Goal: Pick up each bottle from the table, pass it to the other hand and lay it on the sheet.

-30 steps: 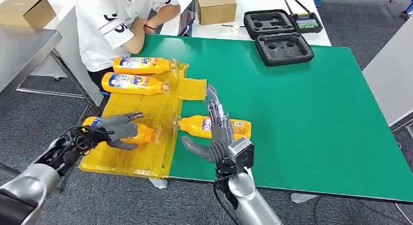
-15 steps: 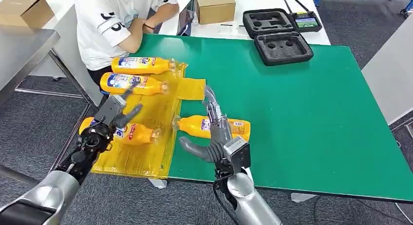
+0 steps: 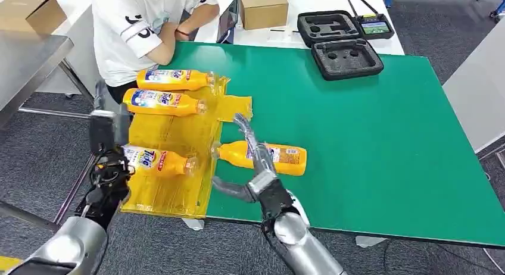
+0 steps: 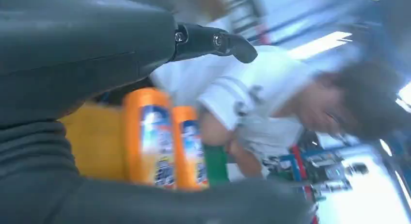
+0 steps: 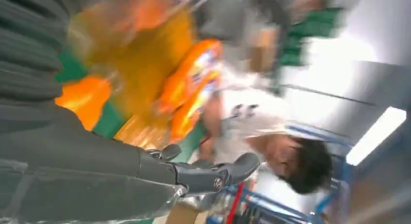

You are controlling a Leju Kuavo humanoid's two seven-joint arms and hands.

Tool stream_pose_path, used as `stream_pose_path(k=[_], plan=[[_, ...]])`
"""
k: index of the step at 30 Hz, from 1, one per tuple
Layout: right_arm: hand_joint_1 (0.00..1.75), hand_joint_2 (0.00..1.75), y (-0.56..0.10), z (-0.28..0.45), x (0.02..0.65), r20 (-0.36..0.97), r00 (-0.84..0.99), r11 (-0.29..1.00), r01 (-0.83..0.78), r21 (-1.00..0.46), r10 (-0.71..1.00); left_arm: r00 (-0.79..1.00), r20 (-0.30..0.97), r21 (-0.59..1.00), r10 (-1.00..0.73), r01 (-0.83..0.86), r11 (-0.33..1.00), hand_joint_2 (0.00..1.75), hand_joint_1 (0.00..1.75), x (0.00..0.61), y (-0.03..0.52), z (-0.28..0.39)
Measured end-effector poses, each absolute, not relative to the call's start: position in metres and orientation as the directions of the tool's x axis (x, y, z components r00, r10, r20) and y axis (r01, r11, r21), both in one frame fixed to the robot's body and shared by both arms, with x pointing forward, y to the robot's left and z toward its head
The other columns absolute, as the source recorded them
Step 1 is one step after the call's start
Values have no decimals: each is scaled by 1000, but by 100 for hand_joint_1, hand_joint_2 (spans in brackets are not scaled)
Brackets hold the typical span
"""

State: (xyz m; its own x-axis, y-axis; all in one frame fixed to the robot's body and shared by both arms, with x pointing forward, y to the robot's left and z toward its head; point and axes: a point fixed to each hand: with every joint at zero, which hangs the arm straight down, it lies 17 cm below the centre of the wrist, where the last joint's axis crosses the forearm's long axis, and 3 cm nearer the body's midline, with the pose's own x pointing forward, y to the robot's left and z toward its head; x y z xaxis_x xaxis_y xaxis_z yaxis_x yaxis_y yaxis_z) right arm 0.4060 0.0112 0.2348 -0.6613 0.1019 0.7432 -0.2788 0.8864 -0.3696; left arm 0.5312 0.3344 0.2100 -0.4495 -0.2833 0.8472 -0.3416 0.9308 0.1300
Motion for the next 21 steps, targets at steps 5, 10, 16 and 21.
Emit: stream_pose_path(k=[5,10,16,21], plan=[[0,175,-18,199,455,636,-627,744,-131,-655,450,-416,905,-66,-91,-349,935,175,0,495,364,175],[0,175,-49,174,490,557,-580,634,-87,-768,595,-409,910,-93,-67,-359,929,175,0,467,371,162],[0,175,-76,134,517,507,-485,511,-136,-849,713,-414,908,-94,-70,-363,927,175,0,446,372,160],[0,175,-93,114,529,491,-440,465,-175,-868,752,-421,903,-87,-82,-368,926,175,0,435,374,162]])
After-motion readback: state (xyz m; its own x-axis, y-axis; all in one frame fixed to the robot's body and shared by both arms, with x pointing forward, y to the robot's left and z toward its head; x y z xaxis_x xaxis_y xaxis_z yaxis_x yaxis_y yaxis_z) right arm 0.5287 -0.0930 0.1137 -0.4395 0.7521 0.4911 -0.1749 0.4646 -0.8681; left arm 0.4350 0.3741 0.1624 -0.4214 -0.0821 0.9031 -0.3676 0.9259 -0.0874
